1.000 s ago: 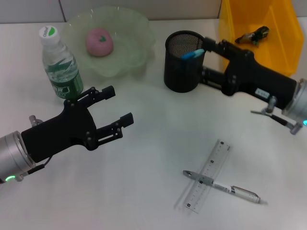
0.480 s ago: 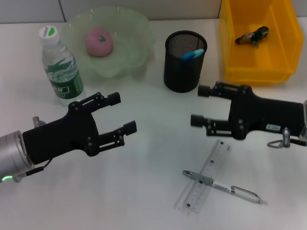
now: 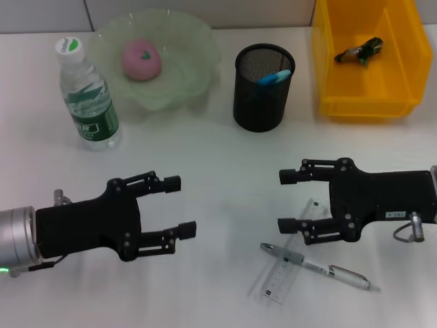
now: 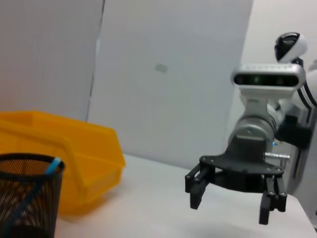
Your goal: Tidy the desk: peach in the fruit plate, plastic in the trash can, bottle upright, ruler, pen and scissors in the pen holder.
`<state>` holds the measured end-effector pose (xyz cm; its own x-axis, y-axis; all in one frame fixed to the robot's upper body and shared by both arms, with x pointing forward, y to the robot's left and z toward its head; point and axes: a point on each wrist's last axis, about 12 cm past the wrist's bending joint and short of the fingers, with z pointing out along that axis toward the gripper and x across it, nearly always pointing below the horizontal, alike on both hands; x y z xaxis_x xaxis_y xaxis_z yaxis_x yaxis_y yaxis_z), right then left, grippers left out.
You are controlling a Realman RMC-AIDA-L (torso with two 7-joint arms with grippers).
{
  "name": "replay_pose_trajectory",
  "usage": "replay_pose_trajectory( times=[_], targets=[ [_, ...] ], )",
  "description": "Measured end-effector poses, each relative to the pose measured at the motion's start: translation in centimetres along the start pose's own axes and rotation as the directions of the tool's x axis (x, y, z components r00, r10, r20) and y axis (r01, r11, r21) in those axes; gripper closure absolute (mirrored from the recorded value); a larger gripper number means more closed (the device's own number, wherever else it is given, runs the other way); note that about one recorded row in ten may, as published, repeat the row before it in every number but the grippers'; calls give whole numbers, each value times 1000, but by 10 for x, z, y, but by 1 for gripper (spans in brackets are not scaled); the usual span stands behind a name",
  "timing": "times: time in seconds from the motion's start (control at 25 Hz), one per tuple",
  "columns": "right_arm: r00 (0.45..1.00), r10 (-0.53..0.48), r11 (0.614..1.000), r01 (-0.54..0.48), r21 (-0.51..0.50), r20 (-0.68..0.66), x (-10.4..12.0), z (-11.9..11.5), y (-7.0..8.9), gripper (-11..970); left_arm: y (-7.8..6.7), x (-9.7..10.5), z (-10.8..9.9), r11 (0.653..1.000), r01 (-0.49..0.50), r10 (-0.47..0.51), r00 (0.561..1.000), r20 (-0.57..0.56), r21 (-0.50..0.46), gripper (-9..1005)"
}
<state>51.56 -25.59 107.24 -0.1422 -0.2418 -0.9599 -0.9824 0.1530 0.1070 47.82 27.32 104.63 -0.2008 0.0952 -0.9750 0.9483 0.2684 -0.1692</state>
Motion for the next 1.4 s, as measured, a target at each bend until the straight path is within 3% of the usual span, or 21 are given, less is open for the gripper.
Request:
replay_pose_trajectory(
  times=[0.48,0.8,1.12,1.4],
  targets=[
    [995,-31,997,24,-68,-94,-14,-5,-6,173,-1,0,2,999,10,-9,999,-43,39,199],
    [973,-96,982,57,-183,-212,-49,-6,-18,173,1,-2,10,996,0,8,996,-84,89,199],
    [910,-206,949,98,-299,-359,-79,7,-31,173,8,-9,11,996,25,-14,991,-129,84,199],
    [820,-332,895,117,-431,-466,-96,32,-33,178,10,-10,10,997,16,-5,990,-138,79,199]
  ],
)
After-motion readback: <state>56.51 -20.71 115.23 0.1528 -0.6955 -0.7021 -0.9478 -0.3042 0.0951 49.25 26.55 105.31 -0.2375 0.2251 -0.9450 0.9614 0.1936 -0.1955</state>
